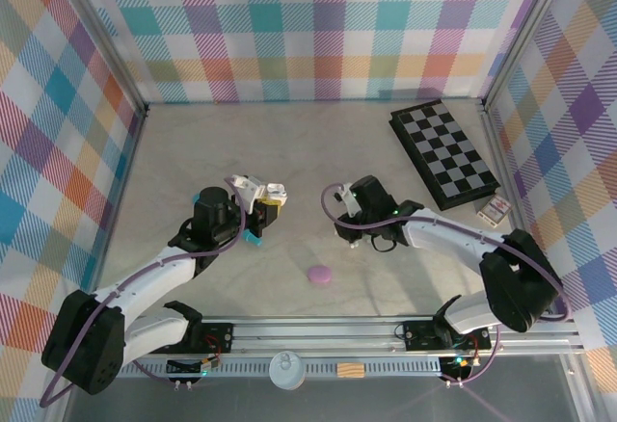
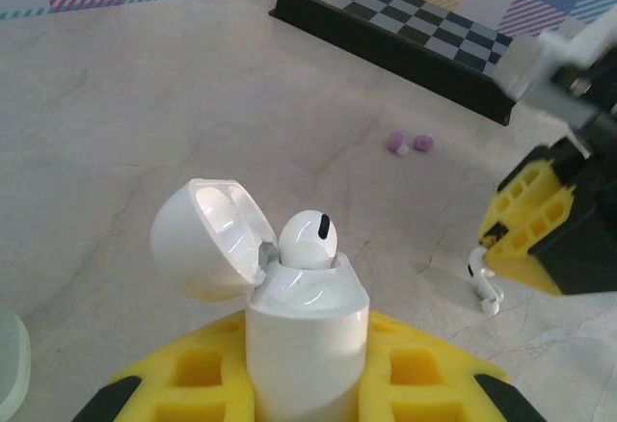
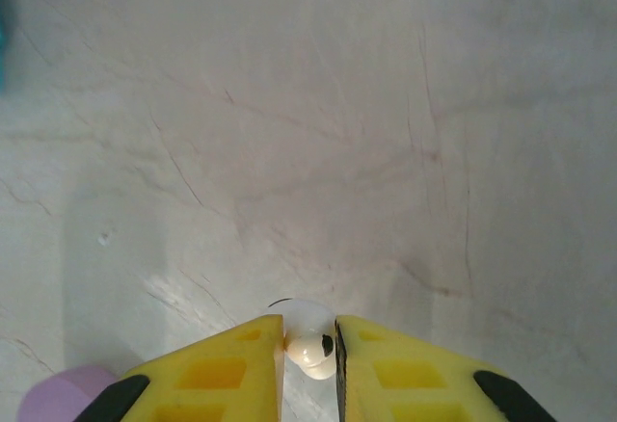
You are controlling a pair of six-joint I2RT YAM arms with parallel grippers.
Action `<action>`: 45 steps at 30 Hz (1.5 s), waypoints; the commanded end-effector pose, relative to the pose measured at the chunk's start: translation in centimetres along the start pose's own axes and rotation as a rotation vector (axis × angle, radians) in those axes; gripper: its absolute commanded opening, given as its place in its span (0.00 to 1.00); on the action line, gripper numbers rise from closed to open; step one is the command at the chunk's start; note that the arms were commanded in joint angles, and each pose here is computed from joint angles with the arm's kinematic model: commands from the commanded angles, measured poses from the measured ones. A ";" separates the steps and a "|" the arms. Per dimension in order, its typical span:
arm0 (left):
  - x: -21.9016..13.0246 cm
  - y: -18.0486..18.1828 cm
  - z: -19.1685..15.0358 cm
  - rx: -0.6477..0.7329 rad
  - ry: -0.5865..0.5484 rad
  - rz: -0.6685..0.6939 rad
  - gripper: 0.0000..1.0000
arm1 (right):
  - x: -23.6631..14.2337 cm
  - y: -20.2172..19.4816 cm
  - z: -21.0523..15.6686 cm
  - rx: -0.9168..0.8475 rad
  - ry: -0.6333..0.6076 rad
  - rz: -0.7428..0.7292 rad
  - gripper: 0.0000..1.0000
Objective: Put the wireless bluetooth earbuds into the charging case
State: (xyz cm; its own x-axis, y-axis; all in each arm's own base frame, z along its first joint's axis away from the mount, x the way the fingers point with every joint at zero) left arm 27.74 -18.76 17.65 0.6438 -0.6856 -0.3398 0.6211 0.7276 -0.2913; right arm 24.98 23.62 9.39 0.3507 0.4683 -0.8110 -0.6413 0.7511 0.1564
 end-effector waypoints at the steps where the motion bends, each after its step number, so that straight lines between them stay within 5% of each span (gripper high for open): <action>1: -0.6 -0.6 0.9 0.032 -0.046 -0.029 0.00 | 1.5 -0.2 -0.9 0.093 0.011 0.009 0.21; 7: -1.0 -0.7 1.1 0.042 -0.053 -0.025 0.00 | 3.1 -0.3 -2.3 0.121 0.063 0.015 0.22; 21: -1.5 -1.0 1.0 0.057 -0.056 -0.034 0.00 | 2.0 -0.3 -1.5 0.259 0.065 0.198 0.48; 27: -1.7 -1.3 1.2 0.062 -0.076 -0.050 0.00 | 2.2 0.3 -0.6 0.213 0.101 0.336 0.48; 45: -2.0 -1.9 1.9 0.078 -0.110 -0.079 0.00 | 4.3 0.2 -2.7 0.231 0.161 0.395 0.44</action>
State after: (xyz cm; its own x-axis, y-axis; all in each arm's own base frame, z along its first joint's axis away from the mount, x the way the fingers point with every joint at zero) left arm 26.17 -18.68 19.60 0.6366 -0.7249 -0.2631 0.6769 0.6887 -0.2598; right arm 25.34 24.61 4.27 0.0169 0.6547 -0.7557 -0.5202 0.6513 0.5525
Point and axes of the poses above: each hand's point on the last joint's axis, 136 mm out from that joint toward the fingers, its own x axis out along the fingers, its own y axis along the line the jaws close on, z = x × y, the point moved 2 cm from there along -x, back along the fingers, and after that the axes turned 6 degrees about -x, right-handed, at the moved point
